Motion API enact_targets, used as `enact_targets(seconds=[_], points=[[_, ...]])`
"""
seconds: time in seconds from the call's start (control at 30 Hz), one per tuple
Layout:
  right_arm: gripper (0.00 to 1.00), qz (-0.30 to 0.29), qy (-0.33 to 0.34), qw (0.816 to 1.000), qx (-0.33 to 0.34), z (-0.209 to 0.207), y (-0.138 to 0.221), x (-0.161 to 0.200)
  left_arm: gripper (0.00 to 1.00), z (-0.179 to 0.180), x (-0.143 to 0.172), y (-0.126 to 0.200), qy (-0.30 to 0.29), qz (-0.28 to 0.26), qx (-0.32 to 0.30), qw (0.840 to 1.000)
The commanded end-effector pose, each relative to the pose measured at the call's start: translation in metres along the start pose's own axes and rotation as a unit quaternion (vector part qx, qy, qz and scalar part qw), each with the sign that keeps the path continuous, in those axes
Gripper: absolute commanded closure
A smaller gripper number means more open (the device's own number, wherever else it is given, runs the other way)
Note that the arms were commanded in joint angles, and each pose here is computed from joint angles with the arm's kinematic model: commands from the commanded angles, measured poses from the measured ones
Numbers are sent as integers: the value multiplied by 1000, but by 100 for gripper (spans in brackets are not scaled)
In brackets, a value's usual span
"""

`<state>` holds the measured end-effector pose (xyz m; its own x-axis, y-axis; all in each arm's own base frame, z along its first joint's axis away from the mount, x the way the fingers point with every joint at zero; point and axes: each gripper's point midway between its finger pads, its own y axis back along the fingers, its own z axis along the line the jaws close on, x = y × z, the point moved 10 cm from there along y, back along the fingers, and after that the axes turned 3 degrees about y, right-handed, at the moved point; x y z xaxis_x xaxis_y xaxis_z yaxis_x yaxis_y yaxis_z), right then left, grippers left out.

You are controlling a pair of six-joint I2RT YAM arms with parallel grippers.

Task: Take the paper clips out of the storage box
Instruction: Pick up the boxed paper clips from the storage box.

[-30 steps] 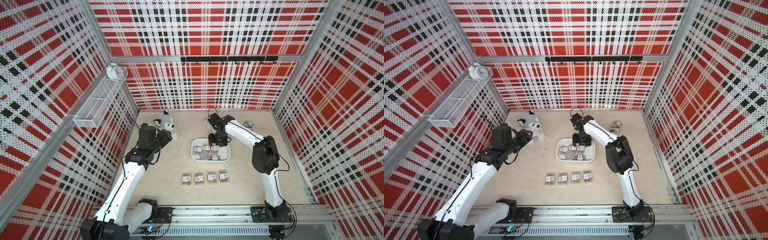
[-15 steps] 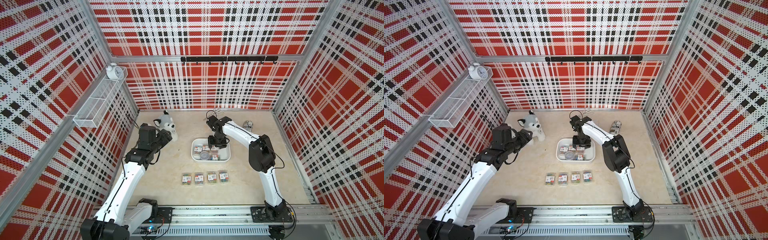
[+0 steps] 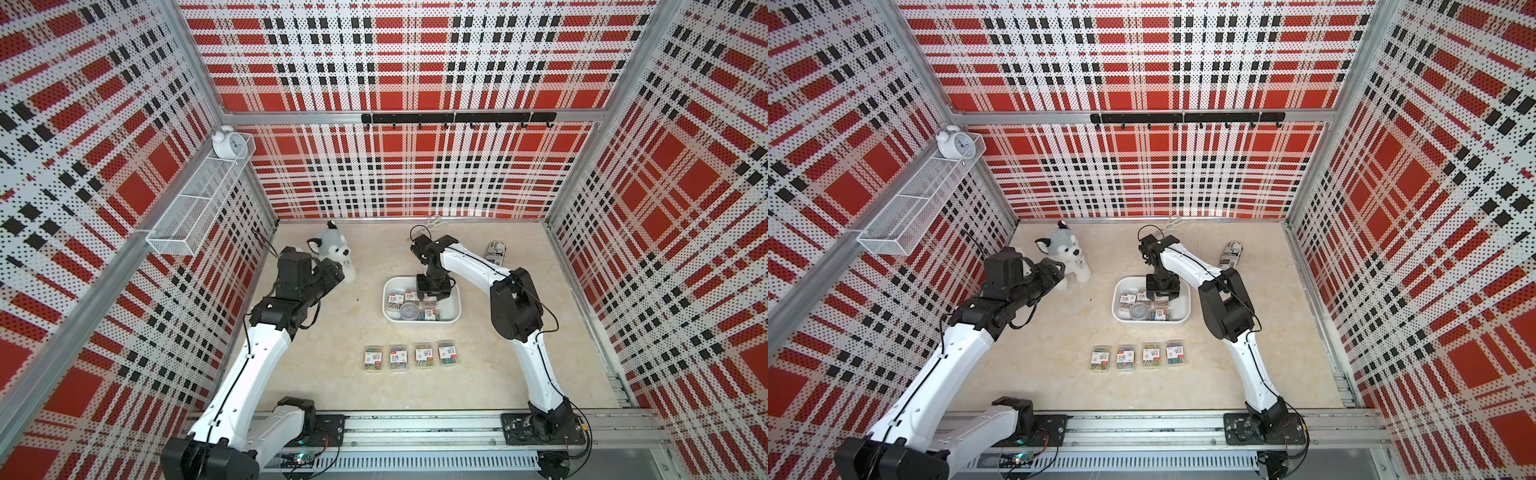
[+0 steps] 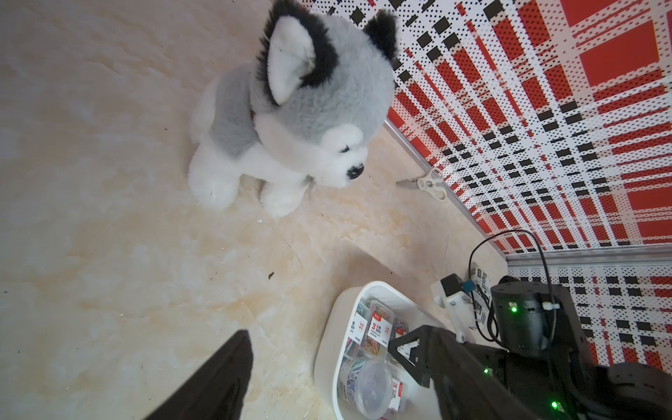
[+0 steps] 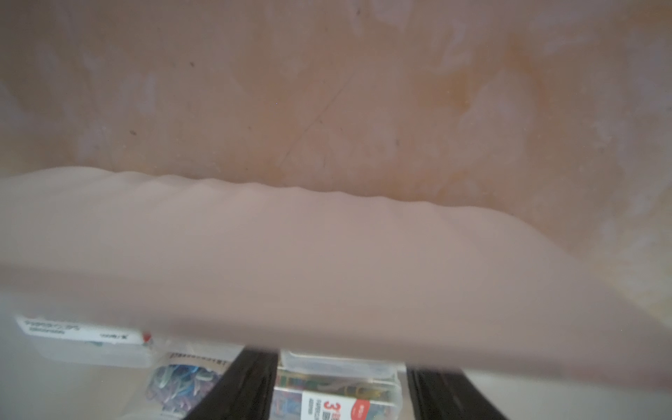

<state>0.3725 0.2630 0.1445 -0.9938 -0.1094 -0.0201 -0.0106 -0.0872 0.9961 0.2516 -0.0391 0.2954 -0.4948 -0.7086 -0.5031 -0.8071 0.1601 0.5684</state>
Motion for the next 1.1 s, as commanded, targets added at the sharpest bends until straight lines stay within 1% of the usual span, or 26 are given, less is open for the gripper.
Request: enact_targets(seconds=[0.0,0.13,0.23,0.33,0.6,0.87,1.07], points=[[43,3,-8,1000,23,-6,-7,-4,21,-1,-4,-1,-1,-8,5,1000],[42,4,-11,999,33,-10,-6,-4,21,-2,-4,-1,-2,-9,5,1000],[33,5,-9,999,31,-10,-5,-4,21,-2,-4,-3,-1,-6,5,1000],[31,6,-8,1000,29,-8,-4,-5,21,-2,-4,-5,0,-4,3,1000],[33,14,-12,999,29,-7,-12,-5,21,-3,-5,-6,-4,-2,4,1000],[33,12,-16,999,39,-5,-18,-6,21,-3,-4,-7,-7,-1,4,1000],[38,6,-24,999,43,-5,-17,-8,20,-3,-5,-9,-12,2,4,1000]])
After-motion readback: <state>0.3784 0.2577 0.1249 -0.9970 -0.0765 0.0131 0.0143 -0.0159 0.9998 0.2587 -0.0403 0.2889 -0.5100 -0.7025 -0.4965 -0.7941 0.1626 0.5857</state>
